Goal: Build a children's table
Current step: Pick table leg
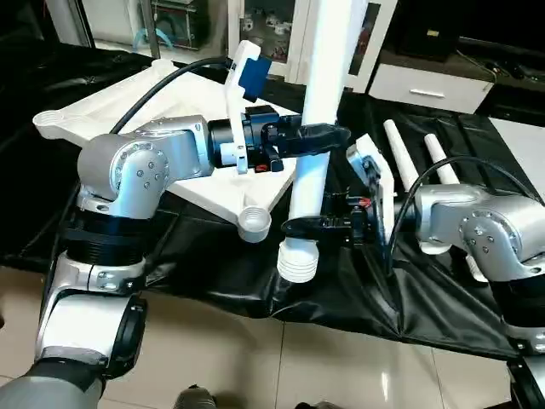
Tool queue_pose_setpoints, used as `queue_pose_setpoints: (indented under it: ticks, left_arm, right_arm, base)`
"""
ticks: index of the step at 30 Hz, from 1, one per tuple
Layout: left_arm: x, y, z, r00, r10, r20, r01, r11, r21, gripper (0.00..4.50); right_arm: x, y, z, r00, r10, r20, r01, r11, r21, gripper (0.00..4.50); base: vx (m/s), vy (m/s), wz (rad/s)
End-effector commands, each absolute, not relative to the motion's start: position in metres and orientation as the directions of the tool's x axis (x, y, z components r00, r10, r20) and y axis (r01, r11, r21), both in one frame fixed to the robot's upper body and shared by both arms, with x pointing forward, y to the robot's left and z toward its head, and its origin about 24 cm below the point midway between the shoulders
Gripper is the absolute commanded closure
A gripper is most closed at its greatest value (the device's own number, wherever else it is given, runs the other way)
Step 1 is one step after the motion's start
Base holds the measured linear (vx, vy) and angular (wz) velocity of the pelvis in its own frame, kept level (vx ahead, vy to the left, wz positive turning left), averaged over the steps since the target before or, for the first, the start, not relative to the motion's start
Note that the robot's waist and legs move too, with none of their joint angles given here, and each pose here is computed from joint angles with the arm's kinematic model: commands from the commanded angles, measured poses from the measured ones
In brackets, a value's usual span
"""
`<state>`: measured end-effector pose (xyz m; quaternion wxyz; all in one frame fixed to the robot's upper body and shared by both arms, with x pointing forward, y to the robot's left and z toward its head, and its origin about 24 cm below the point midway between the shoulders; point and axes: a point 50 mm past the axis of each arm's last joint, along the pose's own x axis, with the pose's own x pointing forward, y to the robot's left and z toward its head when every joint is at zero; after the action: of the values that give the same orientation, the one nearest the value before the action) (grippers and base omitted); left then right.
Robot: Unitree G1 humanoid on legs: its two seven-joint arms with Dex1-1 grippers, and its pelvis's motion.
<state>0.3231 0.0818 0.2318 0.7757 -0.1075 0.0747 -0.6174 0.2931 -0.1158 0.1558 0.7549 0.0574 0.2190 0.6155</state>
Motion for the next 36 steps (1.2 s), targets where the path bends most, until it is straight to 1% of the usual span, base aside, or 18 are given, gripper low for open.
queue_pose_setpoints:
  ticks: [1,3,4,5,7,9,12,20,28,30,36]
  left_arm:
    - [0.323,0.078,0.241,0.213,-0.977,0.023,0.953,0.202,-0.224,2.7]
    - [0.323,0.077,0.241,0.21,-0.977,0.025,0.954,0.199,-0.224,2.7]
    - [0.323,0.077,0.241,0.209,-0.978,0.026,0.954,0.198,-0.224,2.7]
    - [0.323,0.077,0.241,0.208,-0.978,0.029,0.954,0.197,-0.225,2.7]
    - [0.323,0.077,0.241,0.209,-0.977,0.03,0.954,0.197,-0.225,2.7]
    - [0.323,0.077,0.242,0.207,-0.978,0.03,0.955,0.195,-0.224,2.7]
    - [0.323,0.077,0.241,0.203,-0.979,0.029,0.956,0.192,-0.224,2.7]
    - [0.322,0.077,0.241,0.195,-0.98,0.028,0.957,0.184,-0.223,2.7]
    - [0.322,0.077,0.242,0.195,-0.98,0.032,0.957,0.183,-0.225,2.7]
    - [0.322,0.076,0.242,0.193,-0.981,0.033,0.958,0.181,-0.224,2.7]
    - [0.32,0.075,0.242,0.171,-0.985,0.027,0.963,0.162,-0.217,2.71]
  right_arm:
    - [0.292,-0.118,0.154,0.155,0.949,-0.275,-0.908,0.247,0.338,1.63]
    - [0.292,-0.117,0.153,0.153,0.948,-0.28,-0.909,0.246,0.337,1.69]
    - [0.291,-0.117,0.152,0.151,0.948,-0.281,-0.909,0.245,0.338,1.83]
    - [0.292,-0.116,0.152,0.151,0.947,-0.283,-0.909,0.245,0.338,1.83]
    - [0.292,-0.116,0.152,0.15,0.947,-0.284,-0.908,0.246,0.338,2.15]
    - [0.293,-0.116,0.151,0.154,0.947,-0.282,-0.908,0.249,0.338,2.2]
    - [0.294,-0.116,0.151,0.164,0.947,-0.276,-0.907,0.255,0.336,2.5]
    - [0.294,-0.115,0.153,0.171,0.956,-0.241,-0.912,0.246,0.329,2.62]
    - [0.297,-0.114,0.155,0.191,0.959,-0.208,-0.92,0.249,0.303,2.62]
    - [0.298,-0.113,0.156,0.196,0.96,-0.199,-0.919,0.251,0.305,1.92]
    - [0.305,-0.113,0.161,0.249,0.952,-0.18,-0.909,0.294,0.296,1.74]
  base:
    - [0.0,0.0,0.0]
    - [0.0,0.0,0.0]
    - [0.0,0.0,0.0]
    - [0.0,0.0,0.0]
    - [0.0,0.0,0.0]
    - [0.0,0.0,0.0]
    - [0.0,0.0,0.0]
    - [0.0,0.0,0.0]
    - [0.0,0.0,0.0]
    - [0.0,0.0,0.0]
    - [0.0,0.0,0.0]
